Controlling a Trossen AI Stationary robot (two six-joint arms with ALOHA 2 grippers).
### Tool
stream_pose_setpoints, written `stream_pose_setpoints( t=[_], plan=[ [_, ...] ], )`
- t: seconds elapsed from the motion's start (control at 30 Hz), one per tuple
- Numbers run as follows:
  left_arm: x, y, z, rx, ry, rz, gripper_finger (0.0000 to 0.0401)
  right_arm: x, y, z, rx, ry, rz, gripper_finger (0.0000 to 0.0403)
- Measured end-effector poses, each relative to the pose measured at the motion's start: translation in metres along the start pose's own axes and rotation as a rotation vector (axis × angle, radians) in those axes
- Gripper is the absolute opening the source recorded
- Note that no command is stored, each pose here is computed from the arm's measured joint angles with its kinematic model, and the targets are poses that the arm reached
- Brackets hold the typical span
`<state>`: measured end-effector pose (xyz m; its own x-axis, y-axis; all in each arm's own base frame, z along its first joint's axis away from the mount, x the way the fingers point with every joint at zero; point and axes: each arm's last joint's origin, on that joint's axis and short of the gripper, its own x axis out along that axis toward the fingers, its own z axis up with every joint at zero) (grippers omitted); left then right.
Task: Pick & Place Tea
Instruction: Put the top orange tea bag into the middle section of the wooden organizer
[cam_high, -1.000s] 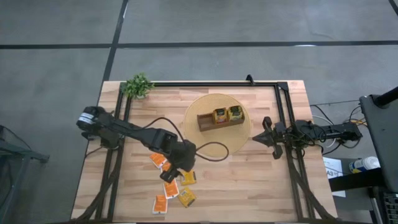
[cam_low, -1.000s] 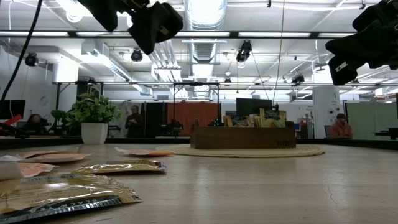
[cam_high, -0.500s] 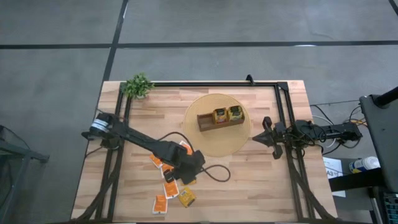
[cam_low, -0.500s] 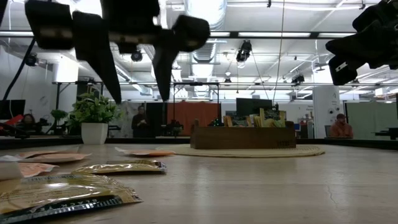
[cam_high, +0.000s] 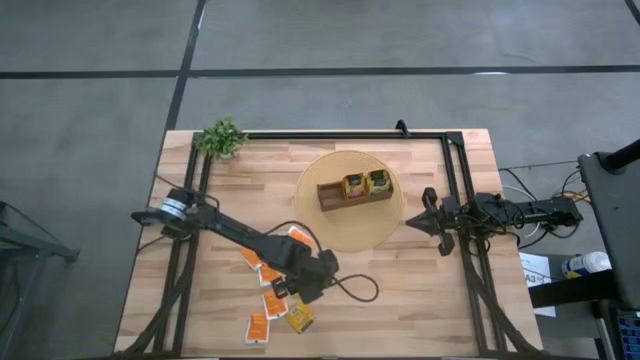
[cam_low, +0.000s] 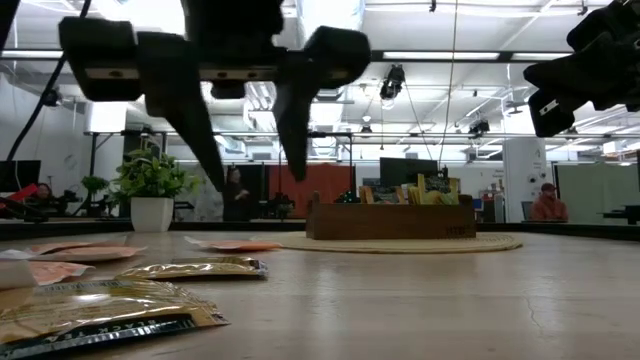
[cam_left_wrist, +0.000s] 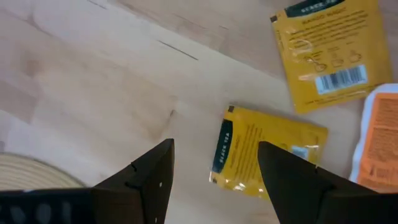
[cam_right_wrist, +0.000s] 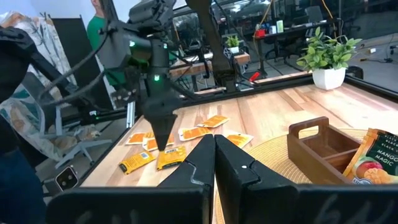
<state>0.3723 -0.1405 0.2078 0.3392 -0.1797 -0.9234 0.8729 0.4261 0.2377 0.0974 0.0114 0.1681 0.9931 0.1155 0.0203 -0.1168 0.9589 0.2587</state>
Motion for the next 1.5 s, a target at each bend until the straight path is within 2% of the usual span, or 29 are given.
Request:
stream_pose_setpoints(
  t=[0.23,0.4,0.7,1.17,1.5],
  plan=[
    [0.023,0.013,0.004,-0.027,0.057,-0.052,0.0225,0.000,0.000,0.000,0.000,0.000,0.000,0.0008],
    [0.046,0.010,-0.003,-0.055,0.134,-0.103,0.0225,0.000,0.000,0.000,0.000,0.000,0.001,0.0008],
    [0.046,0.007,-0.007,-0.107,0.175,-0.113,0.0225,0.000,0.000,0.000,0.000,0.000,0.000,0.0008],
    [0.022,0.007,-0.007,-0.176,0.217,-0.123,0.0225,0.000,0.000,0.000,0.000,0.000,0.000,0.0008],
    [0.033,0.000,-0.014,-0.165,0.228,-0.136,0.0225,0.000,0.000,0.000,0.000,0.000,0.001,0.0008]
  ],
)
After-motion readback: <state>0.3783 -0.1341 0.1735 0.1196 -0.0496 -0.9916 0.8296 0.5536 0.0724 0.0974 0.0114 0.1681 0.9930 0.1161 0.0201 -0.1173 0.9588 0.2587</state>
